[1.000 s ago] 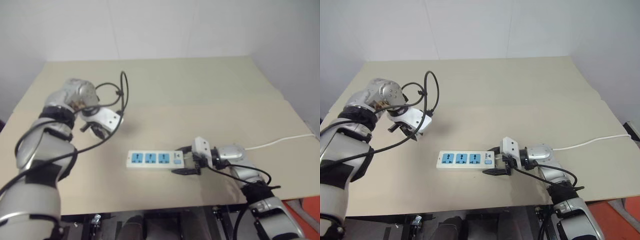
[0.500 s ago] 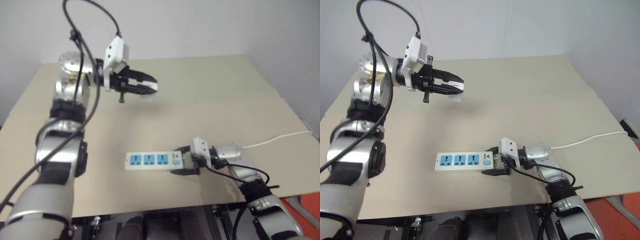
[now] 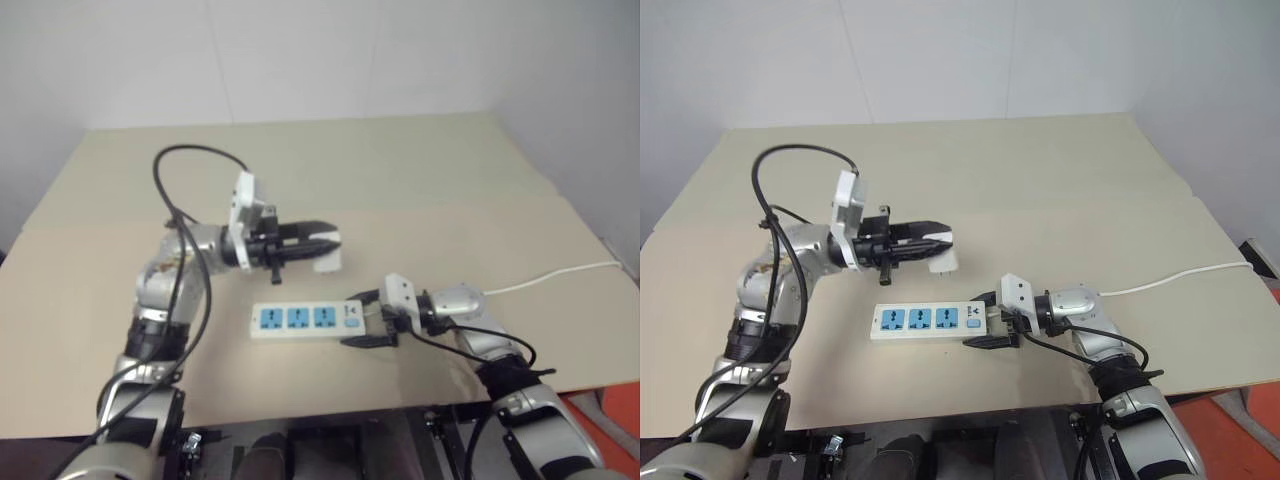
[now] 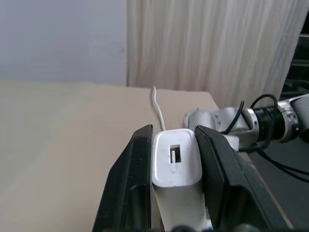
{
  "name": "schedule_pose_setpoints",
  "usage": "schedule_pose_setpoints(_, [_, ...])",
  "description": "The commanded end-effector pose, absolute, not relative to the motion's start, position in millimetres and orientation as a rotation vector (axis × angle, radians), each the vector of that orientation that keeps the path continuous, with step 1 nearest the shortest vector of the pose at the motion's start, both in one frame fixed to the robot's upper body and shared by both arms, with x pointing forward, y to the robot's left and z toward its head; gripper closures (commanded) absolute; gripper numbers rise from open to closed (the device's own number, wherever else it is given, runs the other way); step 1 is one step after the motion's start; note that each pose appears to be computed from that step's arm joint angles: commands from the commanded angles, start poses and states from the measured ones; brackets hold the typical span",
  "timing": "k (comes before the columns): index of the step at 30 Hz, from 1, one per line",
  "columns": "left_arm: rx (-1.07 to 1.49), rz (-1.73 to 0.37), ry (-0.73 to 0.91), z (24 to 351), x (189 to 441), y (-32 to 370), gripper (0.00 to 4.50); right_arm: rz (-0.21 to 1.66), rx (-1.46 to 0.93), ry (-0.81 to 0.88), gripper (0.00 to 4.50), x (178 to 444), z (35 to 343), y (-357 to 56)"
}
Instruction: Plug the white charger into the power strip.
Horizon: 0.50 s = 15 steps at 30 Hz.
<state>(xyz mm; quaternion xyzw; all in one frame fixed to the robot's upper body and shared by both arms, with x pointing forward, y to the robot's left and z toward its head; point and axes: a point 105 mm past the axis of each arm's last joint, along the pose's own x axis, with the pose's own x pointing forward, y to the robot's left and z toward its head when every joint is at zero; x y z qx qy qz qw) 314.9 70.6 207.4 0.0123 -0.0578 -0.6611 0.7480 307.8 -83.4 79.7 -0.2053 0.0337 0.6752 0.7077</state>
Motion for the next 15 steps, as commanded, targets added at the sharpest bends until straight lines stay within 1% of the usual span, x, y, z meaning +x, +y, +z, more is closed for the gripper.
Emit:
schedule_pose_setpoints(1, [0.085, -1.483, -0.167, 211.7, 306.1, 57.8, 3.42, 1.516, -0.493, 0.071, 1.08, 305.4, 77.4, -77.6])
schedule_pose_setpoints(10, [0.175, -1.614, -0.118, 183.5, 290.0, 37.0, 3.42, 1.521, -0.494, 0.061, 1.08, 305.4, 78.0, -71.3])
schedule_pose_setpoints(15, [0.234, -1.647, -0.12, 176.6, 288.5, 32.9, 3.42, 1.518, -0.494, 0.059, 1.08, 305.9, 78.5, -70.5])
